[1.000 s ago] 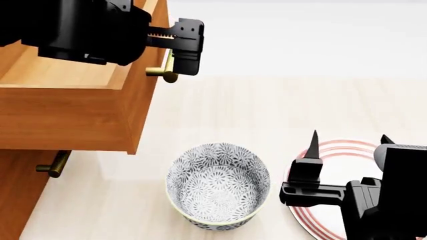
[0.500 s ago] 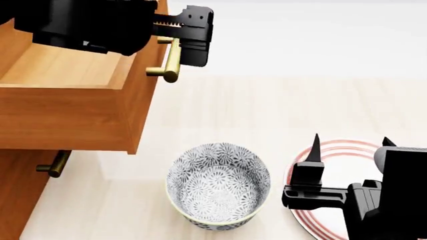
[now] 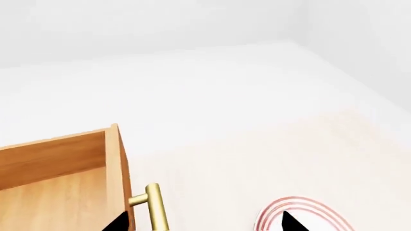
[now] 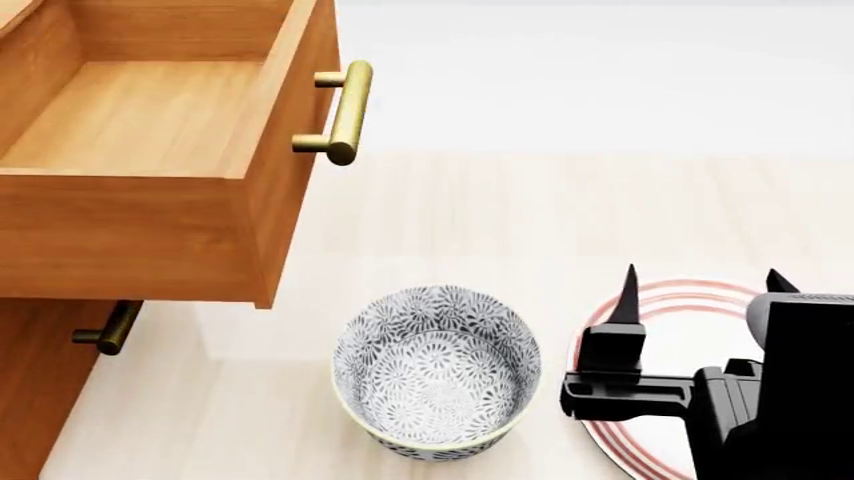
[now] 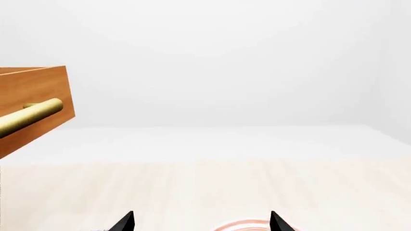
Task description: Open the top drawer of the cabinet.
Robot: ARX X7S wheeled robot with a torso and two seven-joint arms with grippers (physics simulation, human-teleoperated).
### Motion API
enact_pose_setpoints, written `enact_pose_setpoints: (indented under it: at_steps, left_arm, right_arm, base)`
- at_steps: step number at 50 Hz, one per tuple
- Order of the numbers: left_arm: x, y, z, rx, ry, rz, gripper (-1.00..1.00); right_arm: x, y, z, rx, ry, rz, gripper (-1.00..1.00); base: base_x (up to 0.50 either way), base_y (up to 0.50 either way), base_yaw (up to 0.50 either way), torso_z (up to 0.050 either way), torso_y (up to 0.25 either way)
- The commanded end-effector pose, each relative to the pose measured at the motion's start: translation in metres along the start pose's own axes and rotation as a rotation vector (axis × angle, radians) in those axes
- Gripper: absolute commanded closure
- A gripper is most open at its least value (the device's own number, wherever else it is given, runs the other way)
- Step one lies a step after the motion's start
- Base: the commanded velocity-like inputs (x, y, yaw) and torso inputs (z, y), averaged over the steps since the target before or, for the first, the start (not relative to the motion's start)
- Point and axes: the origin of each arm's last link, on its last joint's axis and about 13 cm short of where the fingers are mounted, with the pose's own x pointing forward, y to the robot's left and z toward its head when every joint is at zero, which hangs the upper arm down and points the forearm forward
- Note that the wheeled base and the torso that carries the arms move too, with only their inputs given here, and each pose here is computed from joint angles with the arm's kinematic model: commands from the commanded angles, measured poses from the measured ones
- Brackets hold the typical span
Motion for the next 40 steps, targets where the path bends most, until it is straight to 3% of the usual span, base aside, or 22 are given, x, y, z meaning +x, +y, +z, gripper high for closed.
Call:
enact_pose_setpoints:
  at_steps: [1,13,21,40]
  left_arm:
    - [-0.014,0.002,0.018,0.031,-0.072,-0.002,-1.00]
    - [-0.043,0.031,0.047,0.045,-0.206,0.088,-1.00]
    - [-0.046,0.050,0.052,0.036,-0.255,0.135,-1.00]
    - [-0.074,0.120,0.057,0.054,-0.374,0.299,-1.00]
  right_arm:
    - [-0.001,0.001,0.004,0.004,-0.028,0.001,-1.00]
    - [-0.005,0.000,0.008,-0.002,-0.042,0.002,-1.00]
    - [-0.005,0.001,0.009,-0.012,-0.042,0.005,-1.00]
    - [-0.009,0.002,0.012,-0.026,-0.052,-0.003,-1.00]
  base:
    - [0.00,0.00,0.00,0.000,0.000]
    - [0.00,0.00,0.00,0.000,0.000]
    - [0.00,0.00,0.00,0.000,0.000]
    - [0.00,0.00,0.00,0.000,0.000]
